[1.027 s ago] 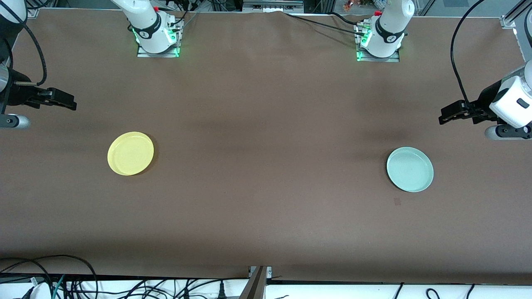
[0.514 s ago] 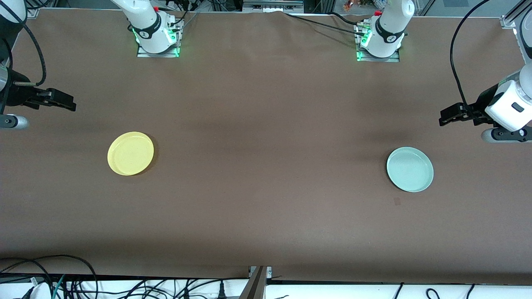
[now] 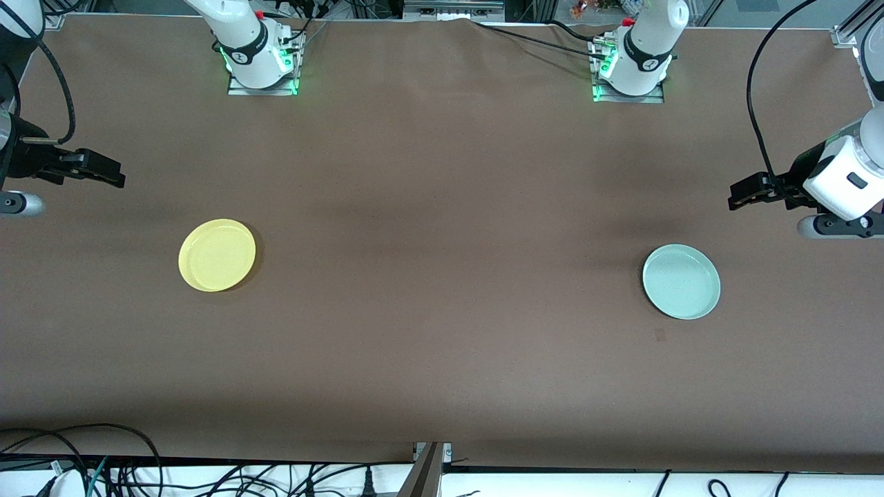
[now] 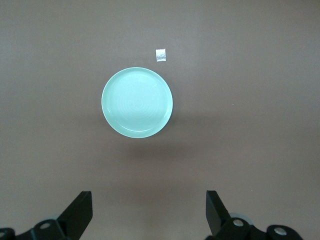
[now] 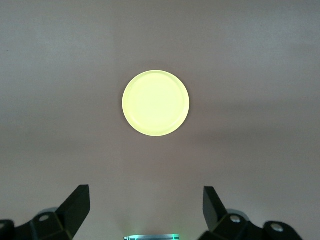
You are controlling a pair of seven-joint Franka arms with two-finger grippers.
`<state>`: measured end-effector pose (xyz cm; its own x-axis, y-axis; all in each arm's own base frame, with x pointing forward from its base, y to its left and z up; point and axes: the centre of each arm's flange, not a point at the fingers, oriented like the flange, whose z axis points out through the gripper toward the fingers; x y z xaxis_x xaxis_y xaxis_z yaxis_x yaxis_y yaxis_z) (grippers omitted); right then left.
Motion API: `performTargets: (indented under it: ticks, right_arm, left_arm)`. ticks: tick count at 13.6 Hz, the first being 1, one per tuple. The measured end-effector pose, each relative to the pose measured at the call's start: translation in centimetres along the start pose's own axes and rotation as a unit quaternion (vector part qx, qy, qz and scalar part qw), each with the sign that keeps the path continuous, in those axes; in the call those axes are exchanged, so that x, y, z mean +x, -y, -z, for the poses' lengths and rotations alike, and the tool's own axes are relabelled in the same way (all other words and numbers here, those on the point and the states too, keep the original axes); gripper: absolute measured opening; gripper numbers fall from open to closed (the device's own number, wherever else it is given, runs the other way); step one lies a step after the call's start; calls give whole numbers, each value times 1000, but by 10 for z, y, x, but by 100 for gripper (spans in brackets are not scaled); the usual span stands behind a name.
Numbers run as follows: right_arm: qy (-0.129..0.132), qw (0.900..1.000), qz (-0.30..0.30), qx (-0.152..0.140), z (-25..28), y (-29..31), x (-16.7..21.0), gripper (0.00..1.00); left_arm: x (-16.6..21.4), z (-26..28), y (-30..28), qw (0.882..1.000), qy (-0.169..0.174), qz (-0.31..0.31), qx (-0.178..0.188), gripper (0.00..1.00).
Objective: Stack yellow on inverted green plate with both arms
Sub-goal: 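Lower the left gripper to the green plate rim and grasp it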
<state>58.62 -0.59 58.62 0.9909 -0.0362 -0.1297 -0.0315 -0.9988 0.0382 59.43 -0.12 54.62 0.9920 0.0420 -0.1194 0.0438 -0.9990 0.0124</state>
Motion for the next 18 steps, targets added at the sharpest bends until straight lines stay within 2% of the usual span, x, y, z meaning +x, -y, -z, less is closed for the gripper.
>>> performTargets:
  ticks: [10,14,17,18]
  right_arm:
    - [0,1000,1,2,0,2,0,100]
    - [1,1000,1,2,-1,2,1,100]
    - [1,1000,4,3,-2,5,1,100]
    - [1,1000,5,3,-1,6,1,100]
  left_arm:
    - [31,-78,20,1000,9,11,10,100]
    - [57,-146,47,999,16,27,3,100]
    - [76,-214,61,999,23,7,46,100]
    - [81,-230,67,998,22,7,50,100]
